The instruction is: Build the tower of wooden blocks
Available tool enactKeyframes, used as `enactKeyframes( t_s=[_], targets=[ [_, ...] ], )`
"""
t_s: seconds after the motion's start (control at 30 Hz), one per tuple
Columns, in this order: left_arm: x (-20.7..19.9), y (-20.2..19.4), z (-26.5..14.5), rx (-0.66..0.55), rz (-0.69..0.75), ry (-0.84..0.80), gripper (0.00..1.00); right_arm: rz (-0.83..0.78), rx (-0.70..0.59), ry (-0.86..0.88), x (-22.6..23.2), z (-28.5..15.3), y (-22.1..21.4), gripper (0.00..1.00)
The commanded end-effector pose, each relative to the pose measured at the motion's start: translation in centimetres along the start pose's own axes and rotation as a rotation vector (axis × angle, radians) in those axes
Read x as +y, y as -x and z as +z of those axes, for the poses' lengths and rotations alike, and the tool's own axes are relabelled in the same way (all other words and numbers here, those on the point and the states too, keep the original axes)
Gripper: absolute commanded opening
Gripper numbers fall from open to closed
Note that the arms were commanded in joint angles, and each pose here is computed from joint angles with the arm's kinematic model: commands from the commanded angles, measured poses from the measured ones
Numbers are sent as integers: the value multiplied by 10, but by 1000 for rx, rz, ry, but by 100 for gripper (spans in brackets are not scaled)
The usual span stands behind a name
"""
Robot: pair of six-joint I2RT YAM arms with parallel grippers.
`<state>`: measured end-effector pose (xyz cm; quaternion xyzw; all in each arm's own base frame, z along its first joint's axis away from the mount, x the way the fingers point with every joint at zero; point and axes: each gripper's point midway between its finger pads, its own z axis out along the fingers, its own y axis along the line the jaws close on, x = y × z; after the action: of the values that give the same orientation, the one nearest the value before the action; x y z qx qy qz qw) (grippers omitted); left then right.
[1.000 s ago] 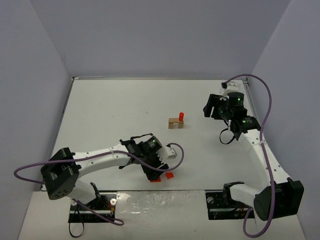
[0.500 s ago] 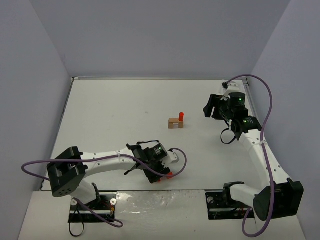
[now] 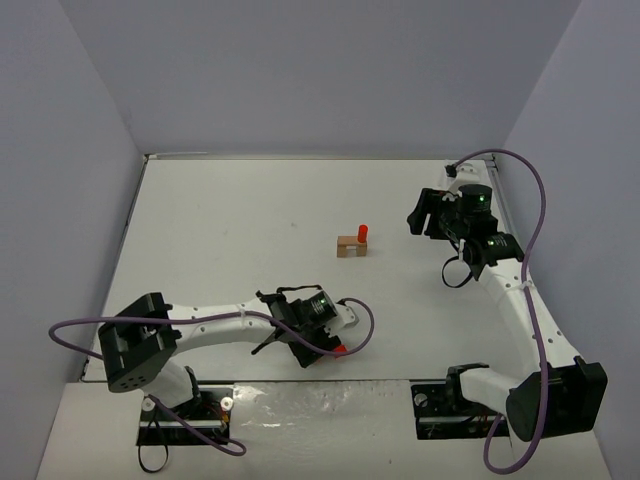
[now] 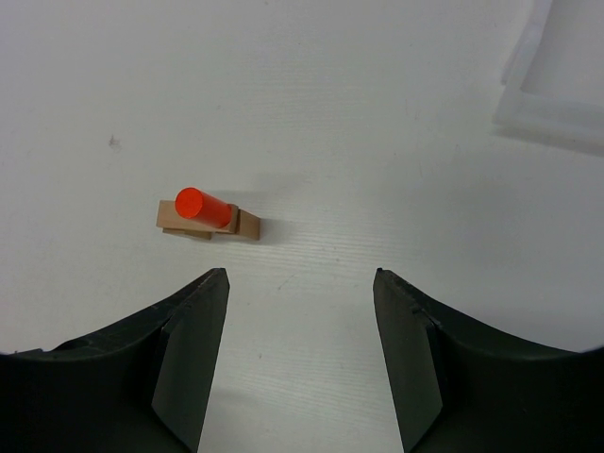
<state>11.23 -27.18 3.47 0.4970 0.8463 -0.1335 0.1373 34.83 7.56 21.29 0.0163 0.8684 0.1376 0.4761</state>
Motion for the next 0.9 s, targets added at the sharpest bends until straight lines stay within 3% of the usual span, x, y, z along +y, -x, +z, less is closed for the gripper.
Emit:
enactKeyframes(
  t_s=[0.0,0.17,0.27,0.47,0.63,0.7,0.87],
  targets=[
    [-6,3,2,0,-19,-7,49,-9,-49,23,4,-2,12,60],
    [-1,1,3,13,-37,21,41,-10,-47,23,3,-1,12,60],
    [2,2,3,11,-38,38,23,-8,-46,22,3,-1,13,60],
    [8,22,-16,-83,-27,82,0,-7,-56,54,10,-3,19,60],
    [25,72,-72,-317,-31,164,0,8,-59,175,36,-10,32,60],
    [41,103,-110,-498,-77,184,0,23,-49,257,52,-13,38,60],
    [73,157,-160,-820,-145,144,0,61,25,503,97,-23,43,60]
  ],
)
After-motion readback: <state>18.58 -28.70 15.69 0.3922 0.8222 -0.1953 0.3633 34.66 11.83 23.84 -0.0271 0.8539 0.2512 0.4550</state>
